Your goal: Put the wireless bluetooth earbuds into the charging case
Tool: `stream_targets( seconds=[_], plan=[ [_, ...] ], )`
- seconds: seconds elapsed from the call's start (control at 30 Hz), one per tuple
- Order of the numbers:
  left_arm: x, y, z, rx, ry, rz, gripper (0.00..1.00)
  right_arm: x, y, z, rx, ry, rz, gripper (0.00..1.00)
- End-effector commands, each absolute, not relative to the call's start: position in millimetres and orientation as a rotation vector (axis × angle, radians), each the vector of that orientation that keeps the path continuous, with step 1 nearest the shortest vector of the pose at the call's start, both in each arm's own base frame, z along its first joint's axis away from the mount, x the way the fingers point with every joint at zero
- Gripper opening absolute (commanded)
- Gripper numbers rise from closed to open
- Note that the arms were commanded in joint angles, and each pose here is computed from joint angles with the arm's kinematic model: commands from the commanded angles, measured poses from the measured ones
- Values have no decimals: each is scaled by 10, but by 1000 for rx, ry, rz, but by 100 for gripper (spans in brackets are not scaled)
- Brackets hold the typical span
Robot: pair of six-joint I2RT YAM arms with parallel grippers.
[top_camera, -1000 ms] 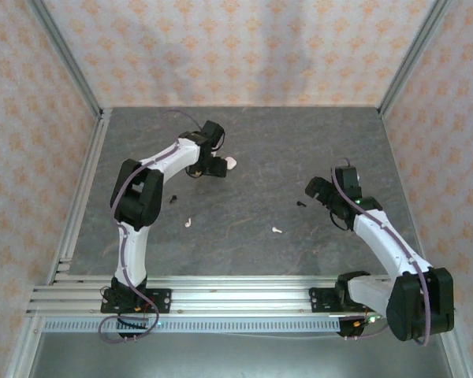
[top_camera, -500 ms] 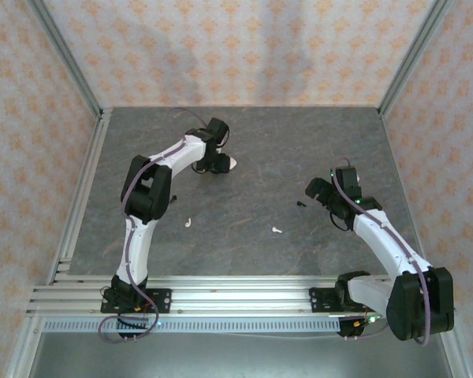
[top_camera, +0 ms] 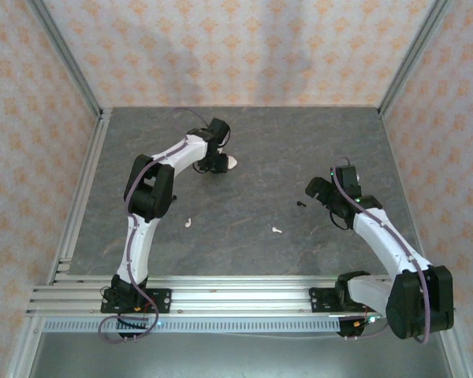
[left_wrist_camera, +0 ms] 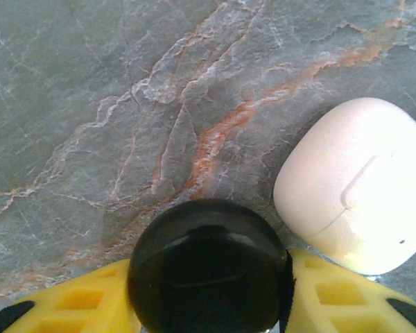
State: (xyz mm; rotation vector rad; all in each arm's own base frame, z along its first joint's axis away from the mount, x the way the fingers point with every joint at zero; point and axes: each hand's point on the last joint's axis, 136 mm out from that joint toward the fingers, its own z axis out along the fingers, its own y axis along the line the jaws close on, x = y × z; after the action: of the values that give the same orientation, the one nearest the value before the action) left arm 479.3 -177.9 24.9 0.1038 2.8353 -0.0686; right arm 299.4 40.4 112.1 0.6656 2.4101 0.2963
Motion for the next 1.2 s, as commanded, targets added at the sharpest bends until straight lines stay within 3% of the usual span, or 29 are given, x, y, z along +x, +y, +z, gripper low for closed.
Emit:
stream_targets(
  seconds=[0.0,0.17,0.4,0.63,0.93,1.17],
  plan=[
    [4696,-1836,227,174,2857,-81,41,3045,450,1259,681,2394,333,93],
    [4550,-1876,424,244,2804,-161,35,3073,541,1398,686,2391,407,91],
    [4214,-1995,999,395,2626,-366,35,3179,944,1754,586,2397,692,88],
    [3675,-2377,1549,698,2367,-492,30,3101,1488,2002,432,2526,938,76],
    [3033,-2735,2147,855,2102,-599,29,2933,2299,2437,202,2530,1256,76],
    [2872,-2741,2405,837,2045,-641,29,2722,2643,2440,66,2552,1338,74]
  ],
)
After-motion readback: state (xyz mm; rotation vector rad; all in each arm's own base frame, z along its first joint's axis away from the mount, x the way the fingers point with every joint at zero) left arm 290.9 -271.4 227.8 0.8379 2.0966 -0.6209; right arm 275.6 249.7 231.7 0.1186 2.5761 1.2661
